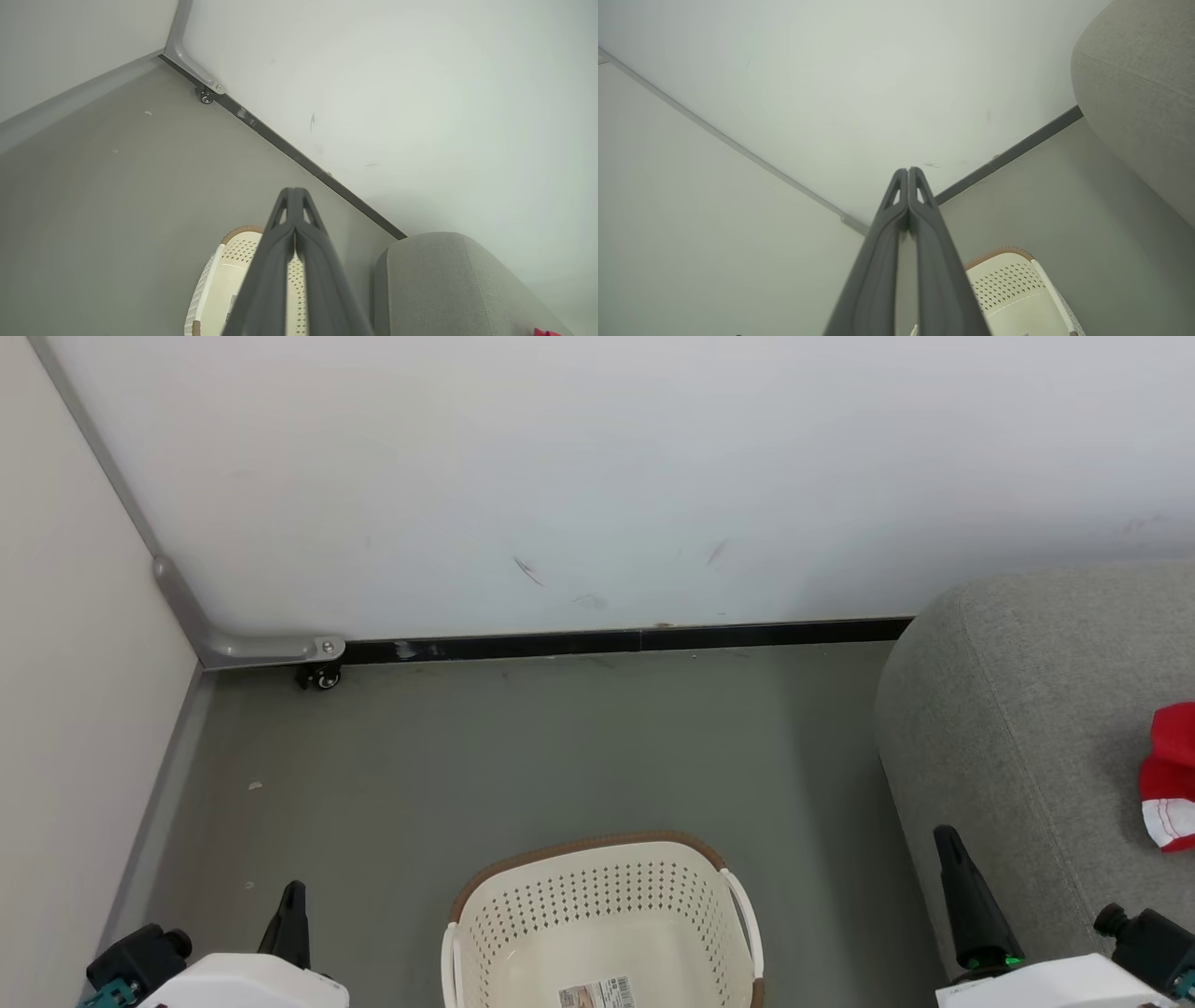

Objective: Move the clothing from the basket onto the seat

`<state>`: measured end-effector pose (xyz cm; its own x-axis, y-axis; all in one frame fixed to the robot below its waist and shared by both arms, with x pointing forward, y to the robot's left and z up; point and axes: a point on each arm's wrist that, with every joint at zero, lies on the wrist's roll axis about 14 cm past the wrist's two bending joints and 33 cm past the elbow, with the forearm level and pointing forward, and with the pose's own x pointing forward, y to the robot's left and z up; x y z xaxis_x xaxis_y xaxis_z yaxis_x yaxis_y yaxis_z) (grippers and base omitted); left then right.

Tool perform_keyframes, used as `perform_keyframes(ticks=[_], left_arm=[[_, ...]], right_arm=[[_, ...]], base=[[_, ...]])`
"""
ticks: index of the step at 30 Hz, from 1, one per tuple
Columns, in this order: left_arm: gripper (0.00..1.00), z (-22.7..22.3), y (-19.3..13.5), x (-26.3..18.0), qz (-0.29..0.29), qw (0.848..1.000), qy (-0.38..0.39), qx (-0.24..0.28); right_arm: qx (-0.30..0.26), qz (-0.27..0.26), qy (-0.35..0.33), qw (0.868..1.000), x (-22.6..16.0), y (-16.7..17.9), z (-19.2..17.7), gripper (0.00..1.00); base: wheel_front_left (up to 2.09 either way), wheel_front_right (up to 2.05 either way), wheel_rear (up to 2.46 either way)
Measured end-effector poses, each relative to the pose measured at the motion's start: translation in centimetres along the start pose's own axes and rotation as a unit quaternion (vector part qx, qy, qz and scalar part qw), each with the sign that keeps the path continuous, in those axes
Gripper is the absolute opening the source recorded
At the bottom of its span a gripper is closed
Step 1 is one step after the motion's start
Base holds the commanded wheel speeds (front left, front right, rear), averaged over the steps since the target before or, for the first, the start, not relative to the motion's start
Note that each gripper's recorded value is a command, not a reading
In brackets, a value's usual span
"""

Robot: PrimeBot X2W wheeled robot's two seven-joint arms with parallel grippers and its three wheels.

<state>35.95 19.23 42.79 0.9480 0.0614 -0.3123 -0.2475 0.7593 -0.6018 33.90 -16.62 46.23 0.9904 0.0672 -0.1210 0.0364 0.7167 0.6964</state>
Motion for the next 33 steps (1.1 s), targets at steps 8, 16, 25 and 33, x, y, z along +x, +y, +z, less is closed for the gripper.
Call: perform_keyframes(ticks=[8, 16, 25, 33], left_arm=[[0.00, 0.2, -0.3, 0.0, -0.008, 0.998, 0.003, -0.061], [0.00, 0.4, -0.8, -0.1, -0.022, 0.992, 0.007, -0.125], [0.00, 0.7, -1.2, -0.1, -0.037, 0.981, 0.010, -0.192], [0.00, 1.3, -1.7, 0.0, -0.052, 0.966, 0.009, -0.252]], right_arm=[[0.057, -0.002, -0.010, 0.998, 0.5, -0.2, 0.8, 0.00], [0.113, -0.007, -0.013, 0.994, 0.7, -0.5, 1.2, 0.00], [0.176, -0.006, -0.023, 0.984, 1.3, -0.5, 2.0, 0.00], [0.232, -0.006, -0.030, 0.972, 1.8, -0.7, 2.6, 0.00]], base=[[0.00, 0.00, 0.00], [0.00, 0.00, 0.00], [0.00, 0.00, 0.00], [0.00, 0.00, 0.00]])
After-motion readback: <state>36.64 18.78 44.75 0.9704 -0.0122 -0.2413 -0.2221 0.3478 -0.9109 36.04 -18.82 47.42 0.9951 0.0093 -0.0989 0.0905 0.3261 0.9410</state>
